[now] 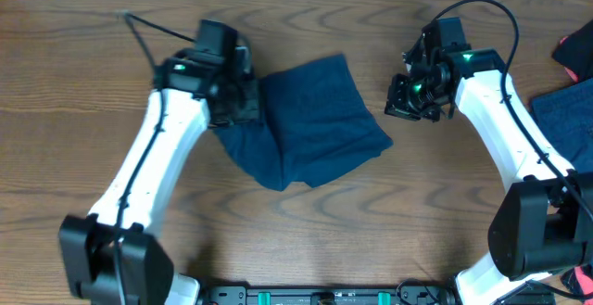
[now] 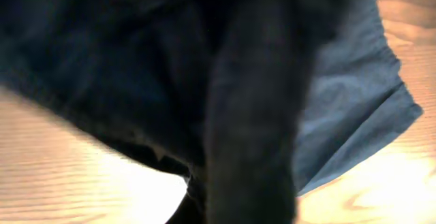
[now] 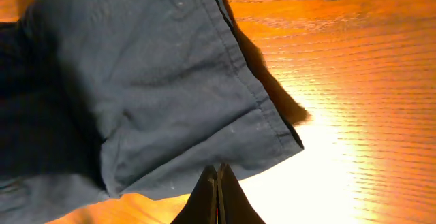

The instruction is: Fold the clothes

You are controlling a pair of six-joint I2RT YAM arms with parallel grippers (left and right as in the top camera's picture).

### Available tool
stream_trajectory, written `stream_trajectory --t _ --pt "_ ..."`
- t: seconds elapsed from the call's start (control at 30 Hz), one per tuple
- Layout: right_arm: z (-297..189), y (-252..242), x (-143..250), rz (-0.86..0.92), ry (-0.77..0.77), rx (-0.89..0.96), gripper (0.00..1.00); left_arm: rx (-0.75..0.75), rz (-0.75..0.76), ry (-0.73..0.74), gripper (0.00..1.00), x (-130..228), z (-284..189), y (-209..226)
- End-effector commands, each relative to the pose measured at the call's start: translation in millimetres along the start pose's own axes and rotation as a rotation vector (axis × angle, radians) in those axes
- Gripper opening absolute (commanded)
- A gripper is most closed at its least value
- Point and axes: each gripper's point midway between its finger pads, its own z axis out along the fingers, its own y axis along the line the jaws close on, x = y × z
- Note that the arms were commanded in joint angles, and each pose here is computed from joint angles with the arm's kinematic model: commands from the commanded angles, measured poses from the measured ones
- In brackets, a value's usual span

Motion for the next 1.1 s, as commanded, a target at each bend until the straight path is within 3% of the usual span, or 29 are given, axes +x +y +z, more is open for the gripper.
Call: stream_trajectory --t 0.0,0.2,0.37,0.6,0.73,0.83,1.07 --pt "-3.6 1.2 -1.5 -0.028 -0.013 0.005 0.01 -0.060 -0.056 0.018 0.06 2.5 9.4 3.7" --pt "10.5 -21.2 -12.5 -0.052 -0.079 0.169 0.01 -0.129 -0.089 -0.002 0.06 1.0 -5.8 25.7" --pt "52.1 -21.3 1.0 -0.071 -0.001 0.169 0.01 -0.132 -0.109 -0.028 0.06 0.3 -26.6 36.6" --pt "123.6 -7.6 46.5 -0.032 0.195 0.142 0.01 -0.150 -0.090 -0.047 0.06 1.0 -36.1 41.2" --pt "152.0 1.2 88.3 0.019 0.357 0.124 0.01 -0.242 -0.068 -0.064 0.06 -0.3 -41.9 56.5" --pt "160.6 11.8 115.8 0.013 0.443 0.120 0.01 -0.289 -0.041 -0.095 0.06 -8.2 -51.8 62.2" --pt "162.6 66.7 174.1 -0.083 0.588 0.001 0.01 -0.249 -0.016 -0.198 0.06 -35.8 -84.7 45.3"
